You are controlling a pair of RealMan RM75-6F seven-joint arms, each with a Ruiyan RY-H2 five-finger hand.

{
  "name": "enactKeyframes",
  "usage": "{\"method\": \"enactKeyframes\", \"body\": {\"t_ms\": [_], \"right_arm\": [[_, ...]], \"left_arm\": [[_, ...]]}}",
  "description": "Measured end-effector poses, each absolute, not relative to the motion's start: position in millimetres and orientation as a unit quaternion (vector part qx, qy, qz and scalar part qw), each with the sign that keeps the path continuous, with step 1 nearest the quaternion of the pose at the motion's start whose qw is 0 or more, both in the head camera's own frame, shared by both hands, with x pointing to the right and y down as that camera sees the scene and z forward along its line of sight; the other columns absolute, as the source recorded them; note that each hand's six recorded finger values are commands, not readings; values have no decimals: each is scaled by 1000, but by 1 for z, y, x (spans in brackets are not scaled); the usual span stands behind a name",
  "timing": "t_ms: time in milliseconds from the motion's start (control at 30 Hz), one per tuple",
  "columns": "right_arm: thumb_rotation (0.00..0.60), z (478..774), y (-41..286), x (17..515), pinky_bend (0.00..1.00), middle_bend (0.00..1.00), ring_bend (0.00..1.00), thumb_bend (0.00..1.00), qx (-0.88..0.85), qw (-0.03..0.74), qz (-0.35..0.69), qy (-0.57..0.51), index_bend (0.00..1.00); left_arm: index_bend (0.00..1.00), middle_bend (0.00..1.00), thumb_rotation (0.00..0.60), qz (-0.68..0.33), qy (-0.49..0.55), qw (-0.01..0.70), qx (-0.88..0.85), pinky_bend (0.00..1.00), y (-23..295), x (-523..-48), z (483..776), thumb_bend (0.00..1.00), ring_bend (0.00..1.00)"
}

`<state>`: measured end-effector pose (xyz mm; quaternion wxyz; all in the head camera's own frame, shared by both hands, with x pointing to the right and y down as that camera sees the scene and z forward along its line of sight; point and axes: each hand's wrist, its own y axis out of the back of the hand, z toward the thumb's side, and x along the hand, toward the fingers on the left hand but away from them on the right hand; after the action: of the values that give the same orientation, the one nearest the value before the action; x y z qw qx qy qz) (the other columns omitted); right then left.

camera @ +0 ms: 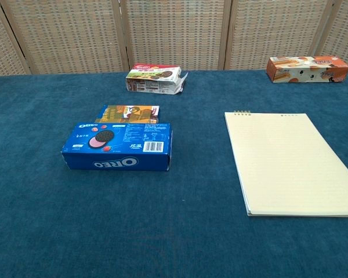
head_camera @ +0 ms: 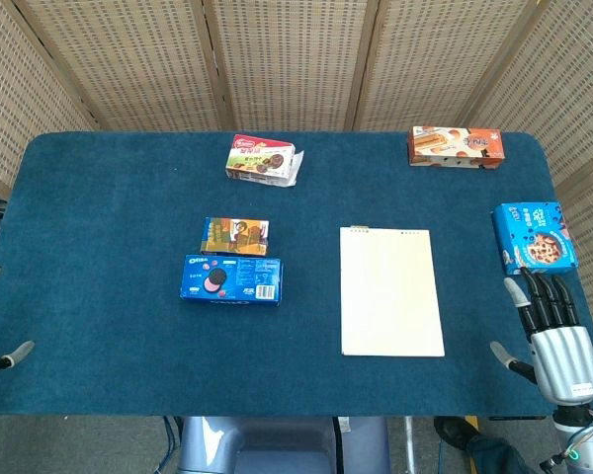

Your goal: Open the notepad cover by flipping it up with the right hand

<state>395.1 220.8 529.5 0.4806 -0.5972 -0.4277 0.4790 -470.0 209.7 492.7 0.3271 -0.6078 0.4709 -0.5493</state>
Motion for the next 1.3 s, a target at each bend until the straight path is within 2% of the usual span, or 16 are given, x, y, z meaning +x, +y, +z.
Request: {"method": "enactKeyframes", "body": {"t_ms": [267, 333, 500, 733, 1300], "right_arm": [[600, 537, 224, 394, 0, 0, 0, 0, -606, 471, 493, -410, 0], [600, 540, 226, 392, 0, 0, 0, 34, -612, 468, 494, -403, 0], [600, 562, 233, 379, 0, 0, 0, 280, -647, 455, 493, -363, 0], [600, 608, 245, 356, 0, 0, 0, 537, -687, 448, 494, -289, 0], [600, 663, 259, 327, 0, 0, 0, 543, -704, 467, 502, -185, 0]], "left_arm": [[0, 0, 600, -546, 467, 329, -613, 0, 213, -469, 493, 0, 0], [0, 0, 600, -544, 467, 329, -614, 0, 213, -468, 492, 0, 0], [0, 0, 600, -544, 465, 327, -617, 0, 212, -469, 494, 0, 0], [0, 0, 600, -550, 461, 323, -617, 0, 211, -470, 498, 0, 0], [0, 0, 600, -560, 453, 324, -613, 0, 209, -467, 504, 0, 0]]}}
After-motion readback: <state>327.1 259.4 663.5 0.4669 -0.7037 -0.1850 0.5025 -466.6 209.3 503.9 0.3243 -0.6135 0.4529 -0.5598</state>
